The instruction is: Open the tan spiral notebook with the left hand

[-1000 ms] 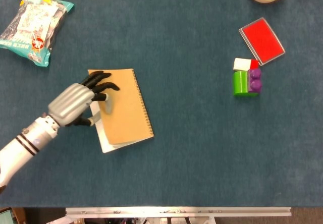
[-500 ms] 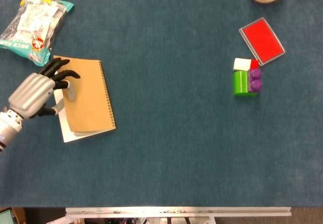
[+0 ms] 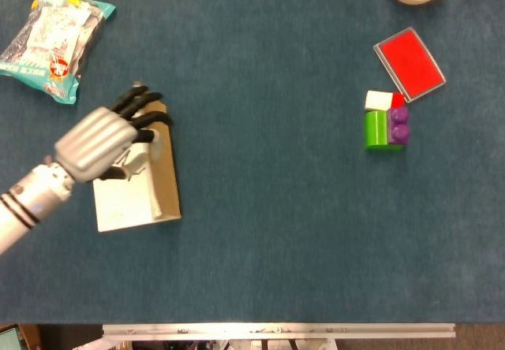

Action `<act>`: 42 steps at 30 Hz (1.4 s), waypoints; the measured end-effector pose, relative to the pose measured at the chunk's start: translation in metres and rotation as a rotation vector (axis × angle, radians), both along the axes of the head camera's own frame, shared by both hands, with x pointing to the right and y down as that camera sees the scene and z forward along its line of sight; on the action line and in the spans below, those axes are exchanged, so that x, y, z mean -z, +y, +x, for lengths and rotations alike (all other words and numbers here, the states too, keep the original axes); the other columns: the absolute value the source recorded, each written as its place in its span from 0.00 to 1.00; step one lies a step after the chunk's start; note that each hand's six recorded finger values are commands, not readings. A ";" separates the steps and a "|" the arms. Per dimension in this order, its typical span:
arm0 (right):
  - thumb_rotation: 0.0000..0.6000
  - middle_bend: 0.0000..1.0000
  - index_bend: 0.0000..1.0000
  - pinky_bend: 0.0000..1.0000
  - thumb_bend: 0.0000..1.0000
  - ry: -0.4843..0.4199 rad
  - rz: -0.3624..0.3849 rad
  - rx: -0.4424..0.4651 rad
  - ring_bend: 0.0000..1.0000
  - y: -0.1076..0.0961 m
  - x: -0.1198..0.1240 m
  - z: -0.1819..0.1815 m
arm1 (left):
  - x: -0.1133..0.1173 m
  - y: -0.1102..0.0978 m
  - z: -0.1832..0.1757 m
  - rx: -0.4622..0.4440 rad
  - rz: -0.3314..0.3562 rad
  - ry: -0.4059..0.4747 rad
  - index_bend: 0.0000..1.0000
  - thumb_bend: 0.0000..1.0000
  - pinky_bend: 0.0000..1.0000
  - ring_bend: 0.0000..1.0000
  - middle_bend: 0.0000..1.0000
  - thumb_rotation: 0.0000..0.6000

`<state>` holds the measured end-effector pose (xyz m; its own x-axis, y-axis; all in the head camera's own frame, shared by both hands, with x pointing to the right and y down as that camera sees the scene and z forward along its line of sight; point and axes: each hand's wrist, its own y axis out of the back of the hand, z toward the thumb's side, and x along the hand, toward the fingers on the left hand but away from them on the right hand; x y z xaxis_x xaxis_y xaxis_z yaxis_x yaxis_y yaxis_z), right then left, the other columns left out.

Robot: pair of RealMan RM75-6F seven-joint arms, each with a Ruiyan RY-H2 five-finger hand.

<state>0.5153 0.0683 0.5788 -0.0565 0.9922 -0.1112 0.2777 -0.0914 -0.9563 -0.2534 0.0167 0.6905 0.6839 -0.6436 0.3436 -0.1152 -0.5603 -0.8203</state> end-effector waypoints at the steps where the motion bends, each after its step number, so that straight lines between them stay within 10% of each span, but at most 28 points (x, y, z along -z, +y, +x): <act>1: 1.00 0.37 0.38 0.37 0.53 0.000 0.002 -0.002 0.28 0.000 0.000 0.001 | 0.001 0.000 0.007 -0.014 -0.001 0.001 0.68 0.45 0.00 0.05 0.24 1.00; 14: 1.00 0.37 0.38 0.37 0.53 -0.008 0.001 -0.028 0.28 0.005 -0.001 0.013 | -0.001 0.012 0.081 -0.139 -0.017 -0.039 0.62 0.45 0.00 0.05 0.23 1.00; 23: 1.00 0.37 0.38 0.37 0.53 -0.019 0.005 -0.046 0.28 0.009 -0.002 0.021 | -0.012 0.025 0.117 -0.158 -0.055 -0.061 0.40 0.45 0.00 0.05 0.20 1.00; 33: 1.00 0.37 0.38 0.37 0.53 -0.027 0.014 -0.055 0.28 0.011 -0.001 0.026 | -0.028 0.041 0.143 -0.154 -0.140 -0.074 0.00 0.44 0.00 0.00 0.02 0.61; 42: 1.00 0.37 0.38 0.37 0.53 -0.040 0.010 -0.043 0.28 0.009 -0.004 0.023 | -0.008 0.034 0.131 -0.044 -0.172 0.003 0.00 0.44 0.00 0.00 0.01 0.80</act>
<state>0.5387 0.0771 0.5824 -0.0948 0.9900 -0.1043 0.3190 -0.0691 -0.9452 -0.1222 0.0503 0.6990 0.7116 -0.5447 0.4438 -0.0897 -0.6969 -0.7115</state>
